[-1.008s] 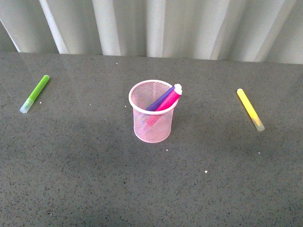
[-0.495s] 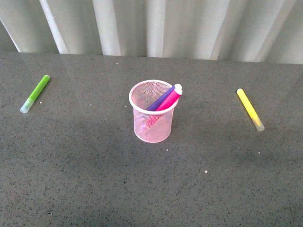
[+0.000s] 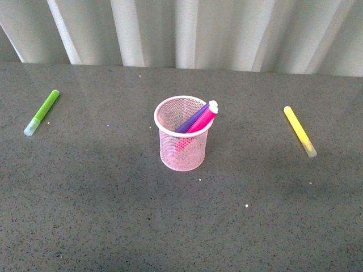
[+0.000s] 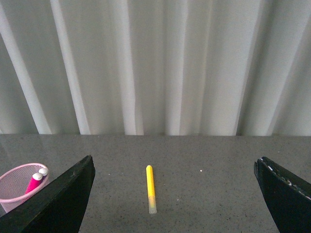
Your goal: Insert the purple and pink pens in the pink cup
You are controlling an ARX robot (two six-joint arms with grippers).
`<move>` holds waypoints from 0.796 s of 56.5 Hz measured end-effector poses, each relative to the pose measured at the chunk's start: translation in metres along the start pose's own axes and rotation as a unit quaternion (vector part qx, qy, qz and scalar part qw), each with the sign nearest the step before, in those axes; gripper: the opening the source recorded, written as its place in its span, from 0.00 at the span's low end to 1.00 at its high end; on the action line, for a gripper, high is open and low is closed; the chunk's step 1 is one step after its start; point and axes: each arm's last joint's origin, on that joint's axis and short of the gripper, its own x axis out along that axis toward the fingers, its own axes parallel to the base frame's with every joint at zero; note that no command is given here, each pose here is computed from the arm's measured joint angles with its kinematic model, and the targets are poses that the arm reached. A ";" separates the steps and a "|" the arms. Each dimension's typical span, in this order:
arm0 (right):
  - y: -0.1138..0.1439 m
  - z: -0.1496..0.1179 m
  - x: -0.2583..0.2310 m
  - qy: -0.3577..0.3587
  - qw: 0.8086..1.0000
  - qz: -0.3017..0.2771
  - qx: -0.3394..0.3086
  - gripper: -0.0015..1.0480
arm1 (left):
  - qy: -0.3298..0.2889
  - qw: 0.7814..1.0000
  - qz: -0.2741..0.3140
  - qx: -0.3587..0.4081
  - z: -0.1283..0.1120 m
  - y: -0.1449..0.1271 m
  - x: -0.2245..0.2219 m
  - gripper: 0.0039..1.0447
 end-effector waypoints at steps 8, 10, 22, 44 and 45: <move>0.000 0.000 0.000 0.000 1.000 0.000 0.000 0.93 | 0.000 1.000 0.000 0.000 0.000 0.000 0.000 0.94; 0.000 0.000 0.000 0.000 1.000 0.000 0.000 0.93 | 0.000 1.000 0.000 0.000 0.000 0.000 0.000 0.94; 0.000 0.000 0.000 0.000 1.000 0.000 0.000 0.93 | 0.000 1.000 0.000 0.000 0.000 0.000 0.000 0.94; 0.000 0.000 0.000 0.000 1.000 0.000 0.000 0.93 | 0.000 1.000 0.000 0.000 0.000 0.000 0.000 0.94; 0.000 0.000 0.000 0.000 1.000 0.000 0.000 0.93 | 0.000 1.000 0.000 0.000 0.000 0.000 0.000 0.94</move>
